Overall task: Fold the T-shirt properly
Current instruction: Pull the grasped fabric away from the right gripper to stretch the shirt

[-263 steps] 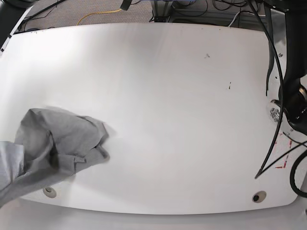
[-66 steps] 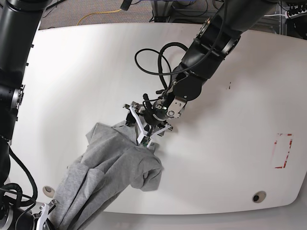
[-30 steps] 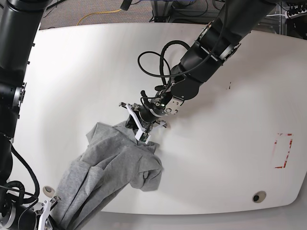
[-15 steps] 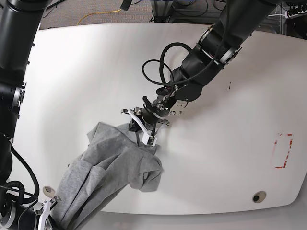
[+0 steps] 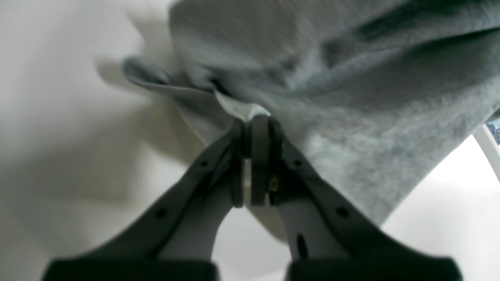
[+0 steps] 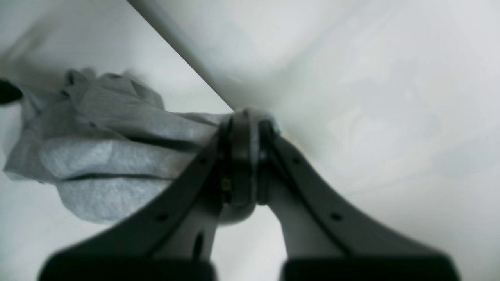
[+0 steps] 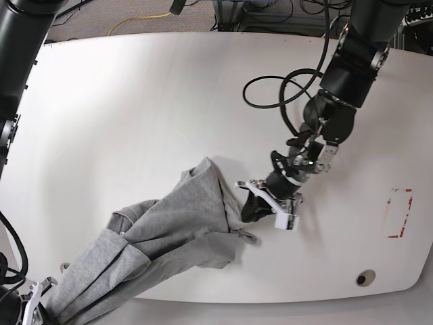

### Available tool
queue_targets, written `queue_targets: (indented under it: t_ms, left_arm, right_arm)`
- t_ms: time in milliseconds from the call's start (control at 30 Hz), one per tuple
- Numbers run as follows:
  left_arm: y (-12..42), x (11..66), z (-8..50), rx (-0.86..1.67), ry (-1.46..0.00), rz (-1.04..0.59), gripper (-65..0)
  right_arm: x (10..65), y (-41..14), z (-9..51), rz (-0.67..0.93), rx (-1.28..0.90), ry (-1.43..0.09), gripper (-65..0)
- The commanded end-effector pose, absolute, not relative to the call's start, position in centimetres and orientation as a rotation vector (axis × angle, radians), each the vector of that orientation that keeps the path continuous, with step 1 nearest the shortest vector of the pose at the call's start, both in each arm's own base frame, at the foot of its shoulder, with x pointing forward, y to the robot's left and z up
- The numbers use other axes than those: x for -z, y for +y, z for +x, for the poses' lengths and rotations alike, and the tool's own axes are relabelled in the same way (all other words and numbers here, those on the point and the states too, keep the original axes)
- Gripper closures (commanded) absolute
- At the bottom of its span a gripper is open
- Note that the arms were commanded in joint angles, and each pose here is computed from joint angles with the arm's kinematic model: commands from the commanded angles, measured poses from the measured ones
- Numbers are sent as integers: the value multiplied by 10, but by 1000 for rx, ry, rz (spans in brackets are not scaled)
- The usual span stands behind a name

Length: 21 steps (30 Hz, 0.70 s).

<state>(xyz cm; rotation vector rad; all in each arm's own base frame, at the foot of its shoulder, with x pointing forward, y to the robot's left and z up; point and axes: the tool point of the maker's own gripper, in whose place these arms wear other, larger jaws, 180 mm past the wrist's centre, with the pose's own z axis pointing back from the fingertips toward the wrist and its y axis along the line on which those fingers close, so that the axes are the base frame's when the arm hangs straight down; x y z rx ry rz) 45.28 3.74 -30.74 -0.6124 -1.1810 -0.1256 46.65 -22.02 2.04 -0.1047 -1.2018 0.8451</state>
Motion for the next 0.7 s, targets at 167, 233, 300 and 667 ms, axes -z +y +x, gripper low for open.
queue_targets:
  t_ms: [167, 233, 300, 667]
  left_arm:
    - [136, 219, 457, 120, -1427, -486, 0]
    - [155, 209, 452, 125, -1454, -448, 0]
    - [177, 197, 449, 110, -1479, -421, 0]
    - [286, 121, 428, 34, -1603, -384, 0]
  right_arm:
    - [-47, -231, 461, -142, -827, -1265, 0]
    - [-47, -231, 461, -141, -828, -1266, 0]
    - [-48, -231, 462, -145, -826, -1266, 0]
    - [-39, -237, 469, -108, -792, -1246, 0]
